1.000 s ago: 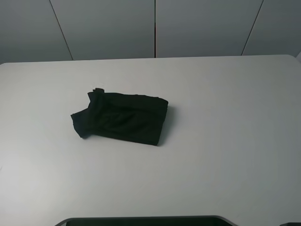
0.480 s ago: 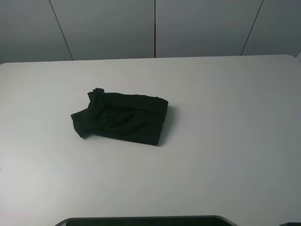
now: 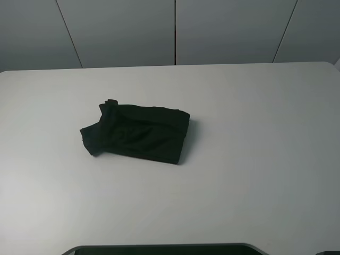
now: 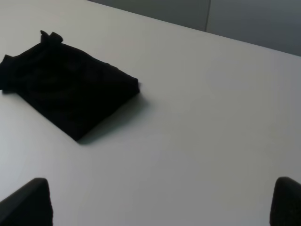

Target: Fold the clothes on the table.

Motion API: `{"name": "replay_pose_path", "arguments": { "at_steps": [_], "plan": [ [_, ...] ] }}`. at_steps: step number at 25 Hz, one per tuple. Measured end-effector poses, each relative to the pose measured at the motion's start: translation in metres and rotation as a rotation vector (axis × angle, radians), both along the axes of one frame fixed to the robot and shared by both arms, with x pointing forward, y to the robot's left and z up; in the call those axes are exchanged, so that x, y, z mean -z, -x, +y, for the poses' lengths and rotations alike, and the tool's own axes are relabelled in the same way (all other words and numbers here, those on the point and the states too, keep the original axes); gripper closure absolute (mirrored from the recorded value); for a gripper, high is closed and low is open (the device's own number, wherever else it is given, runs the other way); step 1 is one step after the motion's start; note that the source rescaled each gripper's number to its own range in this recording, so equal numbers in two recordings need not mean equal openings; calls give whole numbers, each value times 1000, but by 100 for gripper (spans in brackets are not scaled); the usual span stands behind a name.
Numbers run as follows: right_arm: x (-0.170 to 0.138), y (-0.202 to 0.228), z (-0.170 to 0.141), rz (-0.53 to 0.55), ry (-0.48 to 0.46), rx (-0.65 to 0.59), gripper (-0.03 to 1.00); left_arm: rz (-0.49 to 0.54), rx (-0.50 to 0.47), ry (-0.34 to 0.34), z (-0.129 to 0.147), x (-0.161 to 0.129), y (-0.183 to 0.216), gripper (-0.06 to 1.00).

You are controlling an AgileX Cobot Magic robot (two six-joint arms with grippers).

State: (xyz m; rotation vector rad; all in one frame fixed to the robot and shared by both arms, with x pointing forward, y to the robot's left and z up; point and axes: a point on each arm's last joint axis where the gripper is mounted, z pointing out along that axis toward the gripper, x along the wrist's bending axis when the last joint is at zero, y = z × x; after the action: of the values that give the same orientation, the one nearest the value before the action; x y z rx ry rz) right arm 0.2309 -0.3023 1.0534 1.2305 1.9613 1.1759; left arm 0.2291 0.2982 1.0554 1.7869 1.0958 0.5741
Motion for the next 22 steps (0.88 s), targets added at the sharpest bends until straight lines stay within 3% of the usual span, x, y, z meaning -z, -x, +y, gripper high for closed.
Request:
{"name": "replay_pose_path", "arguments": {
  "at_steps": [12,16,22],
  "plan": [
    [0,0,2,-2,6,343,-3,0,-332,0,-3,0,-1,-6],
    [0,0,3,-2,6,409,-3,0,-374,0,-3,0,-1,-6],
    [0,0,3,-2,6,415,-3,0,-383,0,-3,0,-1,-6]
  ]
}}
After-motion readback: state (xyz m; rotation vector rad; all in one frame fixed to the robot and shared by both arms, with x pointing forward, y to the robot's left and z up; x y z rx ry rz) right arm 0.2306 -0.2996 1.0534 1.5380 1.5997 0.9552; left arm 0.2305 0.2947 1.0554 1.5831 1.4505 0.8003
